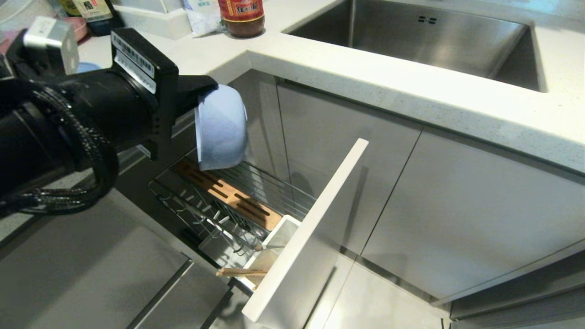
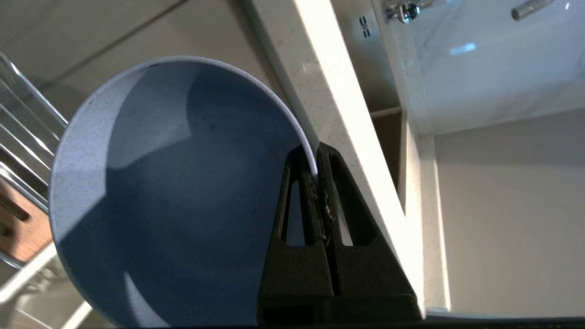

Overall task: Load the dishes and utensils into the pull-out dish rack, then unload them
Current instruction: Pick up the bowl and place it in the cupboard

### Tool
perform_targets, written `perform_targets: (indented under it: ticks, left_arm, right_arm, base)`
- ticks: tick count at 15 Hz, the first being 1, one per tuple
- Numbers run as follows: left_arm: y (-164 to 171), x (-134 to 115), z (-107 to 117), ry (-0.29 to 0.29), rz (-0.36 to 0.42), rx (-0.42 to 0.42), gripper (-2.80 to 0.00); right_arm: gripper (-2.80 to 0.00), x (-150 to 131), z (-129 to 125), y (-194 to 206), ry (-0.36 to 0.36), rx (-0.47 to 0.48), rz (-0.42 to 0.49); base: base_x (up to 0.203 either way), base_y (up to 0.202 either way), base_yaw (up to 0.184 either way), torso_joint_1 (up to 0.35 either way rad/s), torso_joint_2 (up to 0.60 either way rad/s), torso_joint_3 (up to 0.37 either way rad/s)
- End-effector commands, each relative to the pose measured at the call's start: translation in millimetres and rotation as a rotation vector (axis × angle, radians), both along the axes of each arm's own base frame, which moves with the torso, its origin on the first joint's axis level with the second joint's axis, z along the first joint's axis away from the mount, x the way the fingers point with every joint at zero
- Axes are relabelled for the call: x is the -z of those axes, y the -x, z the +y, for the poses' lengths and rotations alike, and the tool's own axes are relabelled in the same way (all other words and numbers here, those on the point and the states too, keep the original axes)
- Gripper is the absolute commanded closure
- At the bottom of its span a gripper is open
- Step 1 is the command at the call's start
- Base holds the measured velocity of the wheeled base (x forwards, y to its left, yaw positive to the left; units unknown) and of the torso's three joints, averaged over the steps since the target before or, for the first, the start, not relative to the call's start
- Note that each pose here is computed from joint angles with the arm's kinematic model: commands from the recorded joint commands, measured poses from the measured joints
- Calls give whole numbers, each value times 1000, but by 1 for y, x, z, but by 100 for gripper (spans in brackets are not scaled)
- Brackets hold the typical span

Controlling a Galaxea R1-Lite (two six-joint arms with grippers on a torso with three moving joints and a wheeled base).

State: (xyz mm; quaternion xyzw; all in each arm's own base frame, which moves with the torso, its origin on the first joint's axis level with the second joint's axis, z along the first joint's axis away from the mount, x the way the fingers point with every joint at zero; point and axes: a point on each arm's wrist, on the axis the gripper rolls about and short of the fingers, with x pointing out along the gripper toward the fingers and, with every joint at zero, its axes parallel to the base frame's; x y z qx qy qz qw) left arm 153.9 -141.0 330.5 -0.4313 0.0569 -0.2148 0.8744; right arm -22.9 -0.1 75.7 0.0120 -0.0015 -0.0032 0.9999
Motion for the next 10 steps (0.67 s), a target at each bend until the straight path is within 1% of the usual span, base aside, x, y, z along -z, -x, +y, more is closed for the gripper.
perform_targets:
  ticks: [1,4,6,8,10]
  left_arm:
    - [-13,17,-13,1,52,0,0]
    - [-26,37,-26,10,115,-1,0]
    - [-37,56,-36,11,180,-14,0]
    - [-49,73,-48,48,232,-24,0]
    - [-61,90,-58,60,268,-48,0]
  right_arm:
    - [0,0,0,0,0,0,-2]
    - [0,1,0,0,-1,0,0]
    - [0,1,0,0,0,0,-1]
    - [0,1,0,0,0,0,-2]
    - [0,0,0,0,0,0,-2]
  base:
    - [0,0,0,0,0,0]
    - [0,0,0,0,0,0]
    - [0,0,0,0,0,0]
    - [0,0,0,0,0,0]
    - [0,0,0,0,0,0]
